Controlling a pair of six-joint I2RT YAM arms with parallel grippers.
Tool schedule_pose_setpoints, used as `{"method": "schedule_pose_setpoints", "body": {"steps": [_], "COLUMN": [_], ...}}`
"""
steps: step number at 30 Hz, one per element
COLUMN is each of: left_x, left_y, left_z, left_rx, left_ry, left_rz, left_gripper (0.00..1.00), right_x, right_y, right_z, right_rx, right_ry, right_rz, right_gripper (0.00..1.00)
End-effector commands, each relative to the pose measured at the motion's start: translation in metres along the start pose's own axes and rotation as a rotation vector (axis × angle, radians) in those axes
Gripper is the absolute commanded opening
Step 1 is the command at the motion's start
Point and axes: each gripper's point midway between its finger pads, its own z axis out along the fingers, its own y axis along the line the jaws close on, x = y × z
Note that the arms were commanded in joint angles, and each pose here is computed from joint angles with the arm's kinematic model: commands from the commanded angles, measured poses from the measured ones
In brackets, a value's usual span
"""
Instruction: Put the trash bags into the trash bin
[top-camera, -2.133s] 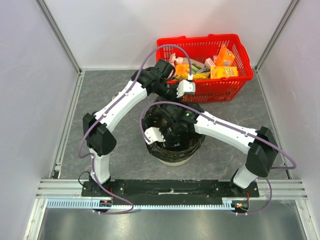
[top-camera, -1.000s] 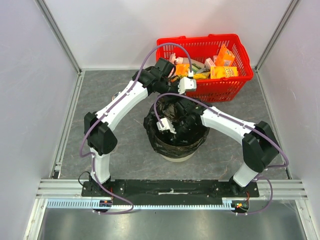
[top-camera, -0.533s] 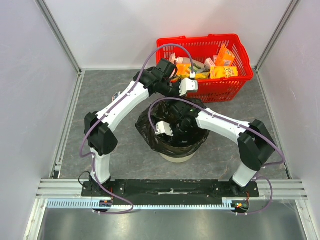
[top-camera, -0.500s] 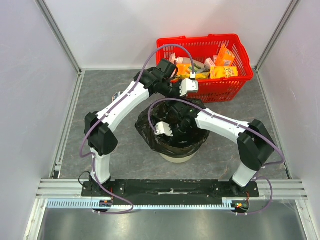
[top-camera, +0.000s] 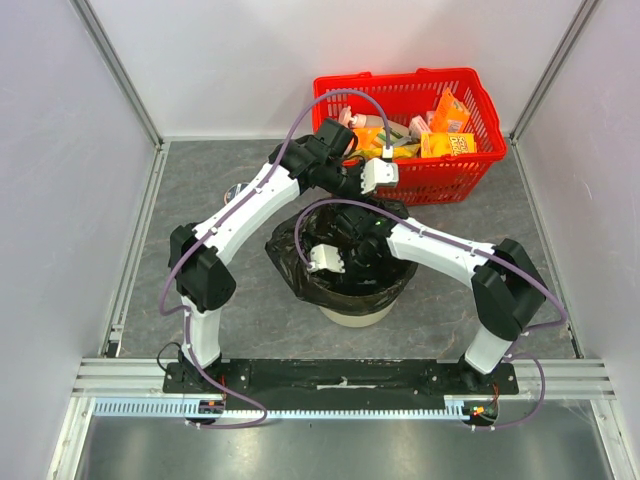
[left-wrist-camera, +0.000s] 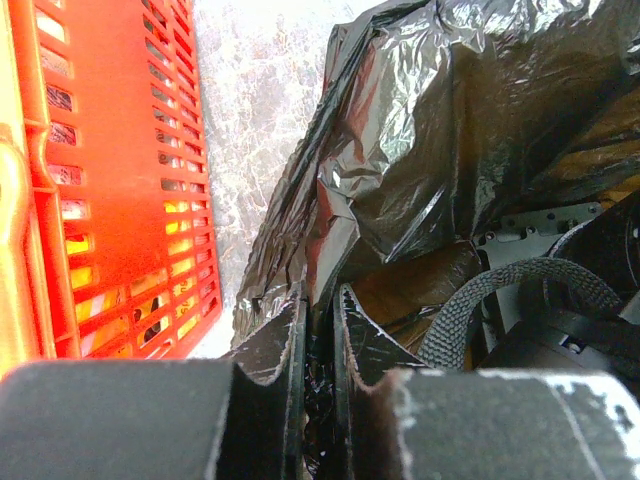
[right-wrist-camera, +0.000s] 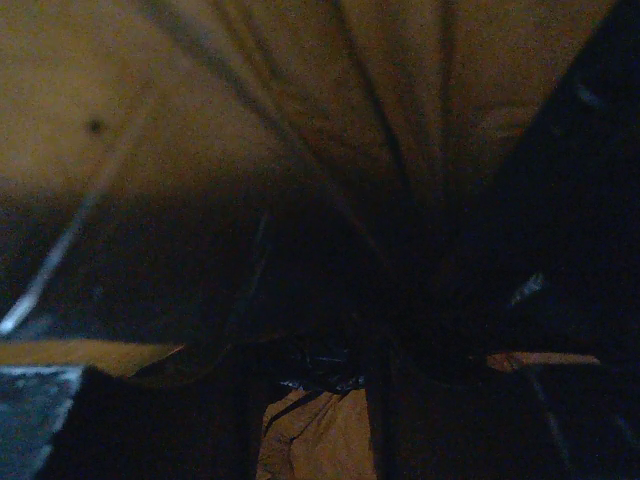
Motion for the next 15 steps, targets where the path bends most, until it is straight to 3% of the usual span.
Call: {"method": "schedule_pose_setpoints", "body": {"steps": [1,15], "left_x": [0.001,0.008], "left_y": [-0.009,-0.016], "left_z": [0.008,0.013], "left_rx": [0.020,0.032], "left_ry": [0.031,0.059], "left_rz": [0.017,0.040], "left_gripper": [0.02,0.02], "right_x": [0.016,0.051], "right_y": [-0.014,-0.023], "right_z": [0.001,-0.014], "right_rx": [0.069,0.154], "right_ry": [0.125,0.306], "right_rz": [-0.002,-0.034], "right_gripper": [0.46,0.50]}}
